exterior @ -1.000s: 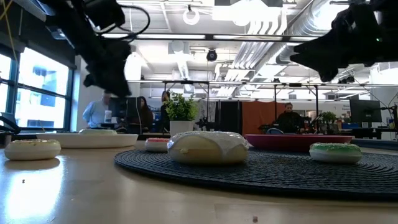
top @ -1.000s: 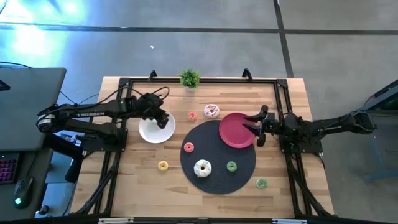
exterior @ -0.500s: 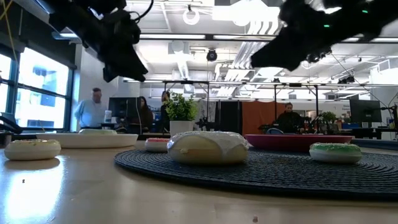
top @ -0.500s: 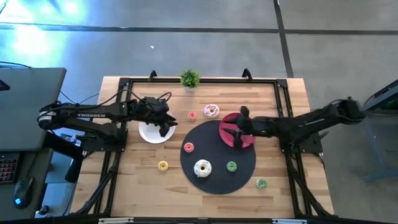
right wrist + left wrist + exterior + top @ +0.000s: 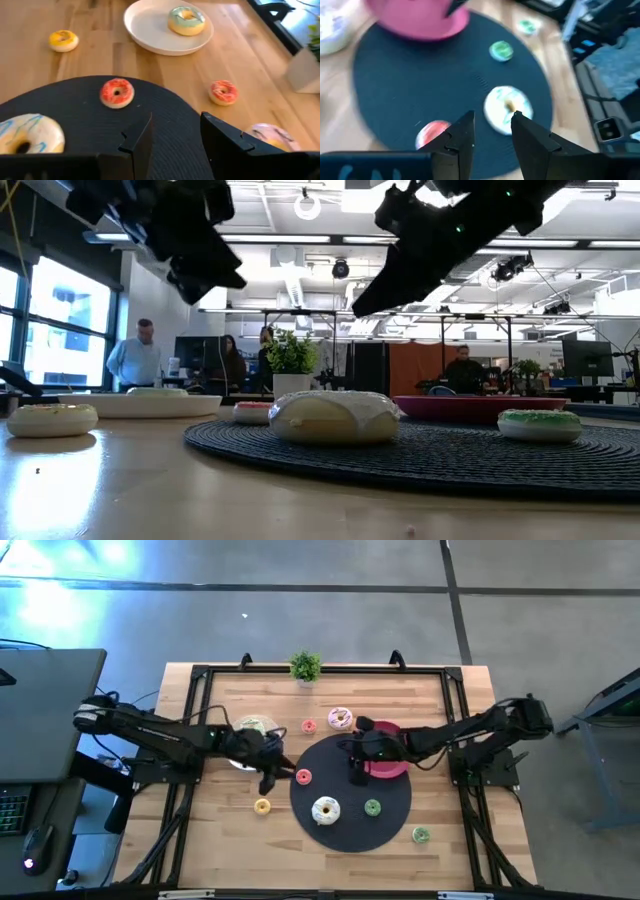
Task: Pick & Place donuts
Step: Put the white donut onto the white plate
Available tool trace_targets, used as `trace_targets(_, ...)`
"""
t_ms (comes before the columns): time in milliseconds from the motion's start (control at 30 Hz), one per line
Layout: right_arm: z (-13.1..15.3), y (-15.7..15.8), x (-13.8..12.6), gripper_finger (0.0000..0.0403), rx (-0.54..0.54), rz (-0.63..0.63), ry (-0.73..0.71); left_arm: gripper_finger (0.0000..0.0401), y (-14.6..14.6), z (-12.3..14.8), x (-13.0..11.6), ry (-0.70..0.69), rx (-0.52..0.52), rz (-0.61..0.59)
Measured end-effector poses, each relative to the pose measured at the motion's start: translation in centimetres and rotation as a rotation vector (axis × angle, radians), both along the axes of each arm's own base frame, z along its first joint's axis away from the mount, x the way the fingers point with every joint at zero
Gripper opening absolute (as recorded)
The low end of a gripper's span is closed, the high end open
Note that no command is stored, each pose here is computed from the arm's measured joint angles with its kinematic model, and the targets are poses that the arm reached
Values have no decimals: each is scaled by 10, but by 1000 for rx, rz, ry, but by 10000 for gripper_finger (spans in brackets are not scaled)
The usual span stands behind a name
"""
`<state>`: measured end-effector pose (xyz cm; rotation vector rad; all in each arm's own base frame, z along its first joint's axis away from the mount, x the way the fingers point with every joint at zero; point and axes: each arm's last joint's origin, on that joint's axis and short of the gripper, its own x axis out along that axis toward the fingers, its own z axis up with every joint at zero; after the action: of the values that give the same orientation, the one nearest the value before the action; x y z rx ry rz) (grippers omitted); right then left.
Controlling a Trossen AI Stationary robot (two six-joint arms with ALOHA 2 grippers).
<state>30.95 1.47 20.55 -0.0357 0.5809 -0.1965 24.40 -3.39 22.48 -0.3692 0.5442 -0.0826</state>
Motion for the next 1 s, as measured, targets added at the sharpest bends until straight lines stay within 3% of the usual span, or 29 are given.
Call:
trace_targets(367, 4, -9, 0, 155, -64, -124, 15, 123, -41, -55, 44, -37, -28, -44)
trace_targets(600, 4, -9, 0, 155, -48, -114, 19, 123, -45, -84, 60, -72, -49, 3)
trace_targets(1000, 3, -9, -1, 155, -34, -91, 32, 123, -58, -108, 94, 7, -61, -42)
